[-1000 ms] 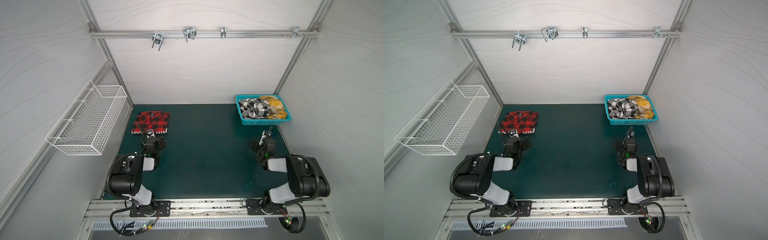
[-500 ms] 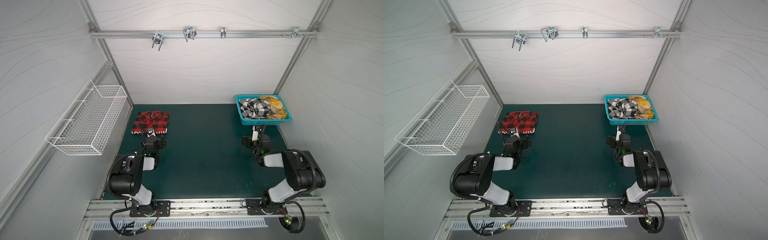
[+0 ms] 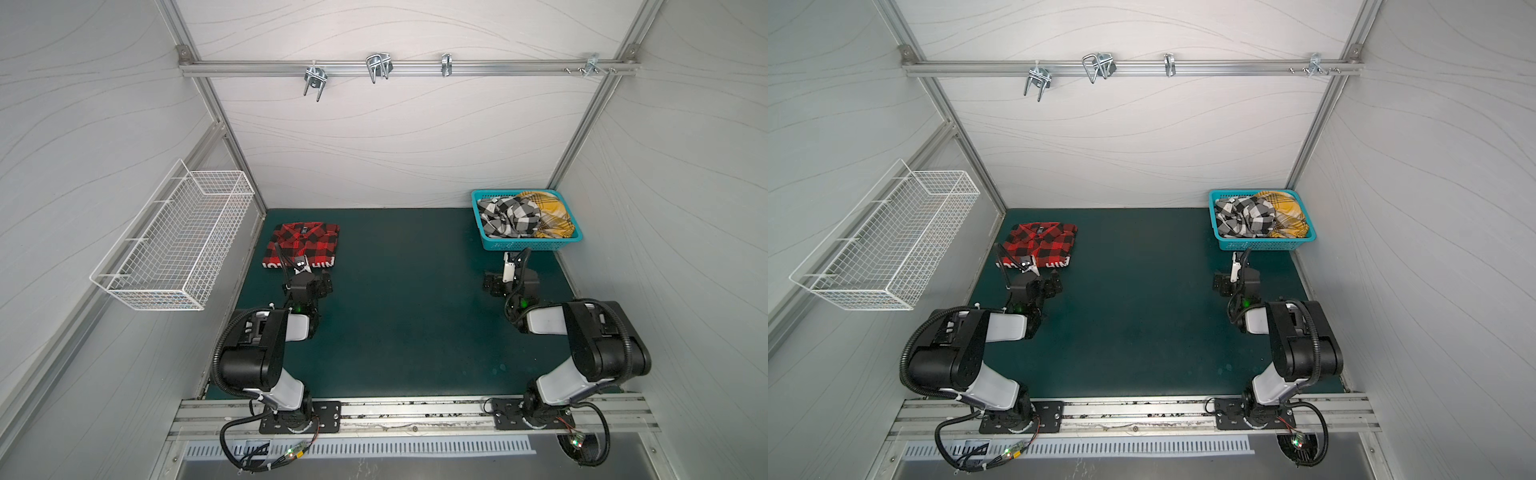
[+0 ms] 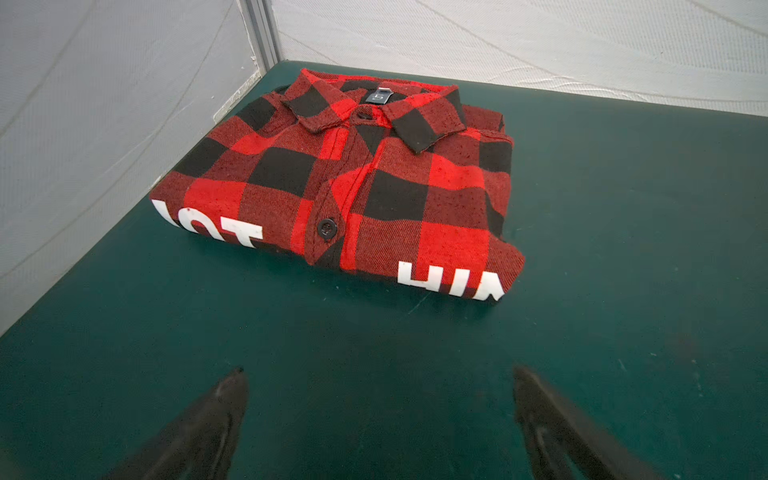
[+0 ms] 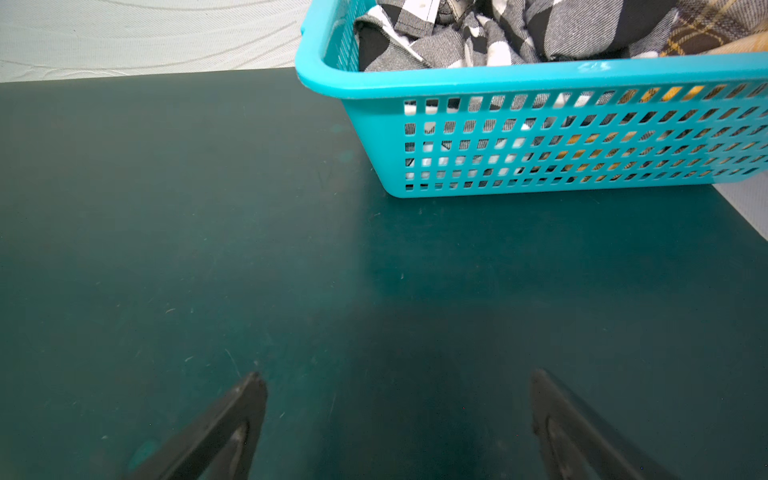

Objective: Fold and stack the long sleeve shirts

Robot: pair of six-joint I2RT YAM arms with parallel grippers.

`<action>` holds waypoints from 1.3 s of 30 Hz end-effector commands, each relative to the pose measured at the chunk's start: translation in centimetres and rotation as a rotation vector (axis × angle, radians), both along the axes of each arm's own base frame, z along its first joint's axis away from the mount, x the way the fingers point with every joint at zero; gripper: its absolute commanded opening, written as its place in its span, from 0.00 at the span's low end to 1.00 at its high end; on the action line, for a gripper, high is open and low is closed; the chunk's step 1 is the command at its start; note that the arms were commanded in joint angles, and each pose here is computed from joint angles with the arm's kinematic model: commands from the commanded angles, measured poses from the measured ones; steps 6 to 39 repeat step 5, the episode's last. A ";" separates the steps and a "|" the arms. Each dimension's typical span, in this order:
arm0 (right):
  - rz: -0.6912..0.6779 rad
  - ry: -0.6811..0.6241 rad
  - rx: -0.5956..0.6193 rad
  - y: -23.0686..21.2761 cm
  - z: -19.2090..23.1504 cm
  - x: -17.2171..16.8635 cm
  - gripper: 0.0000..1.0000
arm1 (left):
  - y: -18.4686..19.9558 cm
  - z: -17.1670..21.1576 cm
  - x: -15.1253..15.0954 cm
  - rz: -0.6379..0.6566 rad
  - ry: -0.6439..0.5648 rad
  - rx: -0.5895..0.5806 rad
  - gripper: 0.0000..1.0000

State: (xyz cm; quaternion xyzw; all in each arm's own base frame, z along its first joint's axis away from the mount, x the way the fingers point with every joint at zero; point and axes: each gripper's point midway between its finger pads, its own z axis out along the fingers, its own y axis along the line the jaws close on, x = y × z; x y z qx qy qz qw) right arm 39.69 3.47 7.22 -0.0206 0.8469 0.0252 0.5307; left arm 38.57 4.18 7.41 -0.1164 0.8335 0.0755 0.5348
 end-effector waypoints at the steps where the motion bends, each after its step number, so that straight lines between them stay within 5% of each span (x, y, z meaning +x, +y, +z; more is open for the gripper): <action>1: 0.027 0.007 -0.012 0.4 0.2 1.3 0.99 | -0.1 1.8 1.3 -0.005 -0.065 0.013 1.00; 39: 0.036 -0.021 -0.005 0.4 0.8 0.7 0.99 | -0.1 1.9 1.2 -0.005 -0.066 0.013 1.00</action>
